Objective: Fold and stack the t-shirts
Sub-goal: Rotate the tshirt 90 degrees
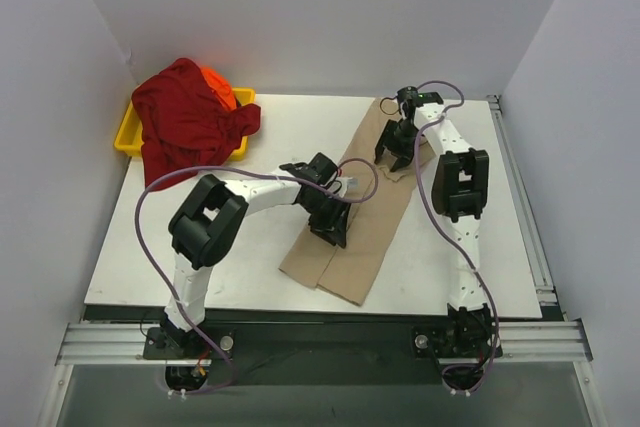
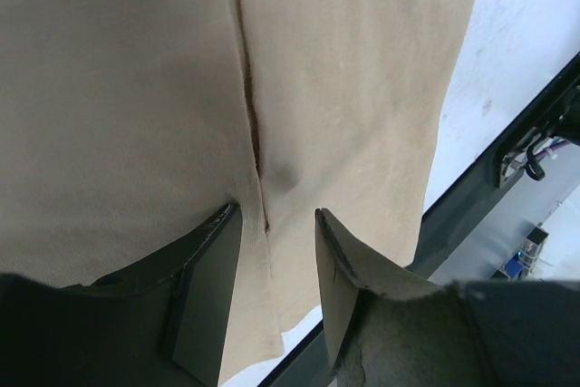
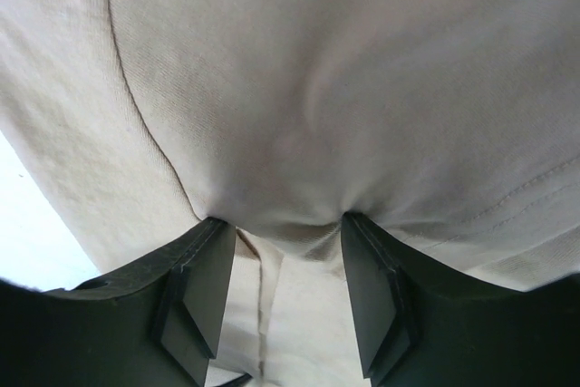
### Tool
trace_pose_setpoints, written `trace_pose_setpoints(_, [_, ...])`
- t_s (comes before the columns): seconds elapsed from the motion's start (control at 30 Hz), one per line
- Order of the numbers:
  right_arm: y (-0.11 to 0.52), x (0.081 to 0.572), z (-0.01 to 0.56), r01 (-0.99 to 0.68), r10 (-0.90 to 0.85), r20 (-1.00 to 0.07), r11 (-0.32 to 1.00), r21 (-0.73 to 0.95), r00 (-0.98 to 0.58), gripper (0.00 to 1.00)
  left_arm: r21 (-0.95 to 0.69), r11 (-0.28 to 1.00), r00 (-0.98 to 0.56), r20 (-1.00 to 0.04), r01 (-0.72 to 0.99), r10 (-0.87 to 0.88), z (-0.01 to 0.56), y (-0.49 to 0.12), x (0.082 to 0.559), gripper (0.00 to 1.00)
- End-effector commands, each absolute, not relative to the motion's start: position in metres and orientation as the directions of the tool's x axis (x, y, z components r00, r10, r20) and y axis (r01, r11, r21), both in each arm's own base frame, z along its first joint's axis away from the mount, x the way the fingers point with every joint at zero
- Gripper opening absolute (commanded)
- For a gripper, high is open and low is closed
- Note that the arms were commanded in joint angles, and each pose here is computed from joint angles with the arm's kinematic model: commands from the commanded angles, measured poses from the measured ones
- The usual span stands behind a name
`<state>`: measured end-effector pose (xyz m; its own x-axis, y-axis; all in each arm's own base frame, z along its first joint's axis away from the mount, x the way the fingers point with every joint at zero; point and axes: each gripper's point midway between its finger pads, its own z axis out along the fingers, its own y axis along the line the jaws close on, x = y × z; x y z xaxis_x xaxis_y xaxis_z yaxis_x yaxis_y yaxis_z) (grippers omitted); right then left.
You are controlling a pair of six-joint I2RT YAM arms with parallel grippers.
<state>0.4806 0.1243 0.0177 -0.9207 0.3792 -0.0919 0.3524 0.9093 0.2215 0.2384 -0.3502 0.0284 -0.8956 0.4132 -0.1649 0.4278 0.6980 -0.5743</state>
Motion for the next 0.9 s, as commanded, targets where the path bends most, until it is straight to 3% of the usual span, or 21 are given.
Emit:
trace_pose_setpoints(0.0, [0.133, 0.485, 0.009, 0.356, 0.382, -0.079, 0.906, 0.230, -0.921, 0.51, -0.588, 0.681, -0.887, -0.152, 0.436, 0.436, 0.024, -0.367, 0.235, 0.49])
trace_pose_setpoints(0.37, [0.144, 0.496, 0.024, 0.328, 0.370, -0.080, 0.889, 0.320, -0.926, 0.56, -0.661, 0.583, -0.853, -0.176, 0.473, 0.491, 0.041, -0.410, 0.218, 0.49])
trace_pose_setpoints(0.67, [0.117, 0.517, 0.136, 0.278, 0.429, -0.258, 0.841, 0.465, -0.866, 0.57, -0.629, 0.551, -0.831, -0.333, 0.548, 0.446, 0.088, -0.414, 0.232, 0.49])
trace_pose_setpoints(0.77, [0.095, 0.499, 0.187, 0.256, 0.444, -0.329, 0.838, 0.481, -0.834, 0.57, -0.606, 0.568, -0.831, -0.398, 0.556, 0.389, 0.108, -0.404, 0.243, 0.52])
trace_pose_setpoints(0.8, [0.087, 0.483, 0.174, 0.289, 0.450, -0.290, 0.839, 0.461, -0.845, 0.57, -0.595, 0.570, -0.824, -0.430, 0.566, 0.369, 0.120, -0.399, 0.246, 0.52])
trace_pose_setpoints(0.87, [0.081, 0.455, 0.195, 0.265, 0.429, -0.322, 0.855, 0.445, -0.844, 0.57, -0.561, 0.614, -0.827, -0.455, 0.555, 0.331, 0.123, -0.383, 0.257, 0.52])
